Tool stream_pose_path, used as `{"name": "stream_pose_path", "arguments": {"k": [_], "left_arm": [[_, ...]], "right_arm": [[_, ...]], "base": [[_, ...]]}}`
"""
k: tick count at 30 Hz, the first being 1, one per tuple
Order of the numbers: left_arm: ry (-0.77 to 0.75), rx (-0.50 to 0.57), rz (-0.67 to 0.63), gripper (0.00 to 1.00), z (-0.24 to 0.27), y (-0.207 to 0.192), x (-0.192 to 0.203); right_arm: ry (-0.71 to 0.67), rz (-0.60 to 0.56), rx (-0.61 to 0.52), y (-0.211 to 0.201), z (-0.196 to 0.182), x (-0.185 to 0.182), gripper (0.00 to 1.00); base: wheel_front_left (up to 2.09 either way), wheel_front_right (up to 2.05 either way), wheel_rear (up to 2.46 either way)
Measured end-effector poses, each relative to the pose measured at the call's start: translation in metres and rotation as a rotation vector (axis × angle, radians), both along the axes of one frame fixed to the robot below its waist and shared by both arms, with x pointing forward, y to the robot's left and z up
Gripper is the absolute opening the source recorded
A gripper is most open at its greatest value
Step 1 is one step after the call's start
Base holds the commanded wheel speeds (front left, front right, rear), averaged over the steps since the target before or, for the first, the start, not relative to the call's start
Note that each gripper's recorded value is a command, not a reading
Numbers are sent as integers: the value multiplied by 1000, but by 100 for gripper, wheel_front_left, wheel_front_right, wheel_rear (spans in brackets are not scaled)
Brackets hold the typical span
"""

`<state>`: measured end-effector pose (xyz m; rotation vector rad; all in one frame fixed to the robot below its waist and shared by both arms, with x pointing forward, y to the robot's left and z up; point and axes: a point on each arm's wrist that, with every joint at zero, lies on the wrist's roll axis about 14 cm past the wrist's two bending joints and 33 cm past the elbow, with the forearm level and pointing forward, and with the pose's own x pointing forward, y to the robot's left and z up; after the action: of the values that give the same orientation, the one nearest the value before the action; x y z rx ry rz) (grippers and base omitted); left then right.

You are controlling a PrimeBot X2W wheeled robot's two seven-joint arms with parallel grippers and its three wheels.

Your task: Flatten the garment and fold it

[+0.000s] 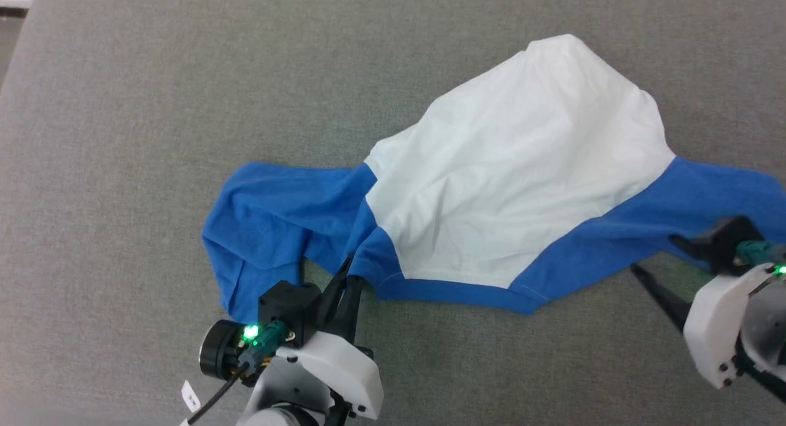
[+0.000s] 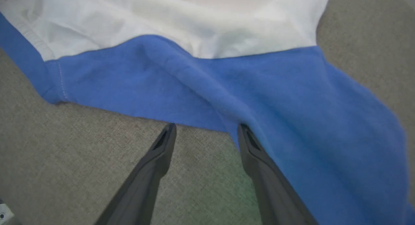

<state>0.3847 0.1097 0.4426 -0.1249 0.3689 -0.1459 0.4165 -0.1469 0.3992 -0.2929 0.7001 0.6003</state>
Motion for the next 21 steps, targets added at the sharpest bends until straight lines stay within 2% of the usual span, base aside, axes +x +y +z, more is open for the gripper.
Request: {"name": "stream_pose_path", "arguments": {"k": [13,21], "left_arm": [[28,-10,8,0,-17,-4,10],[51,-7,21,0,-26,-1,11]], "right_arm": [[27,43,-64,-13,-27,17,100],[74,188,-128,-3,-36,16,100]], "base": [[0,0,0],[0,0,0]]}}
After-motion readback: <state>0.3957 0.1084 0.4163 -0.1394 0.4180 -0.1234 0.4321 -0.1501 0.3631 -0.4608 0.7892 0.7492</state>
